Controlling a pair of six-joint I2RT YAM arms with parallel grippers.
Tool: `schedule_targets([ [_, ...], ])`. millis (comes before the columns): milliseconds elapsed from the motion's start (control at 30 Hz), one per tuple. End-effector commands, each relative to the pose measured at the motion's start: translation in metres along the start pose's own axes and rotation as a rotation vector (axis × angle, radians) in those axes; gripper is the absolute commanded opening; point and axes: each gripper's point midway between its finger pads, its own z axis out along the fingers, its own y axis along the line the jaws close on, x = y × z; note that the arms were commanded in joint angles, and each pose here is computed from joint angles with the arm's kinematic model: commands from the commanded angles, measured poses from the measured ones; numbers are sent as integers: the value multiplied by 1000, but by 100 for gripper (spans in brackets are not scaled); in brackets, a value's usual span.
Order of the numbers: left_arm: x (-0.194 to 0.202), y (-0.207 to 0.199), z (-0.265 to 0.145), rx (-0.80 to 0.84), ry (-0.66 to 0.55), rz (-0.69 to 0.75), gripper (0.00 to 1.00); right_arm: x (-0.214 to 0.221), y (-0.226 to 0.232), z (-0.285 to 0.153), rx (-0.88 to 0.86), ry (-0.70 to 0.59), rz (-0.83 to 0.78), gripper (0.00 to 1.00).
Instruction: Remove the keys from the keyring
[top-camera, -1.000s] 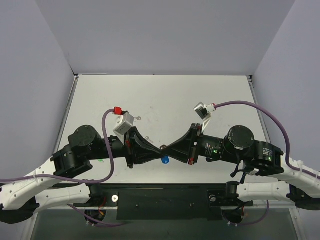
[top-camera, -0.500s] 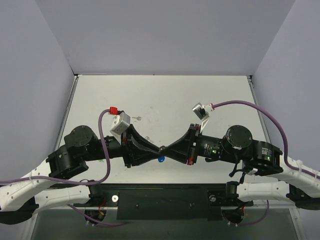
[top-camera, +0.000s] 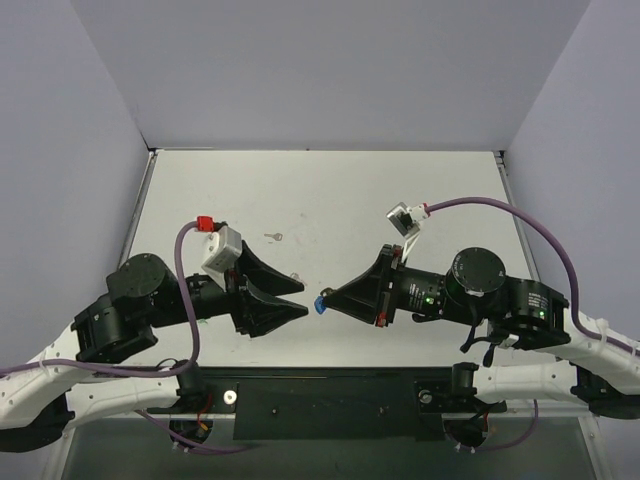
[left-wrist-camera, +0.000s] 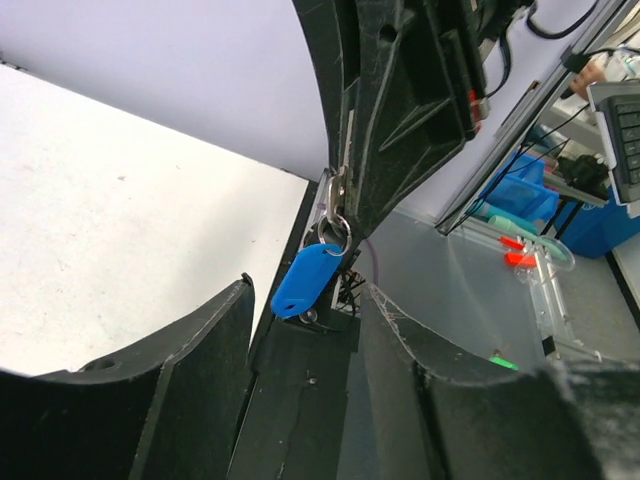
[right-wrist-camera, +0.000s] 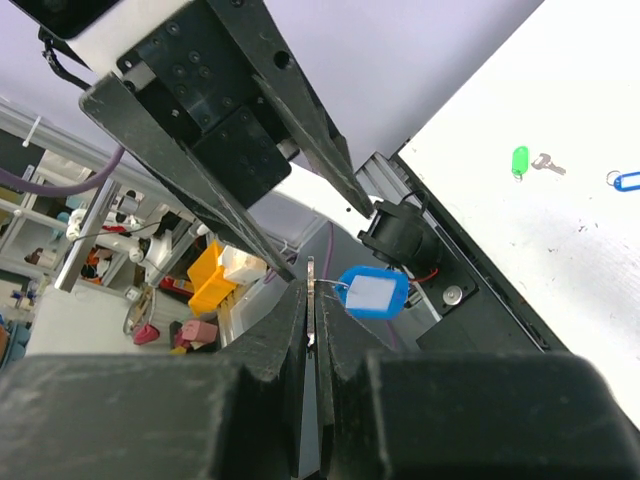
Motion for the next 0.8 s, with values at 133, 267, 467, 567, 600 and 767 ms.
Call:
schedule_targets([
  [133, -7, 3, 15, -5, -45, 74, 71, -19, 13, -1, 0, -48, 14, 0],
  [267, -9, 1, 11, 13, -109, 116, 74, -19, 12, -2, 6, -46, 14, 0],
  [467, -20, 0, 0, 20, -226, 184, 75, -17, 11, 1, 11, -37, 12, 0],
  [567, -24, -4, -4, 44, -269, 218, 75, -17, 13, 1, 1, -34, 11, 0],
  [600, -23, -4, -3, 46, -275, 226, 75, -16, 13, 2, 1, -32, 9, 0],
  [767, -21, -5, -1, 60, -264, 275, 74, -17, 21, 1, -40, -29, 10, 0],
])
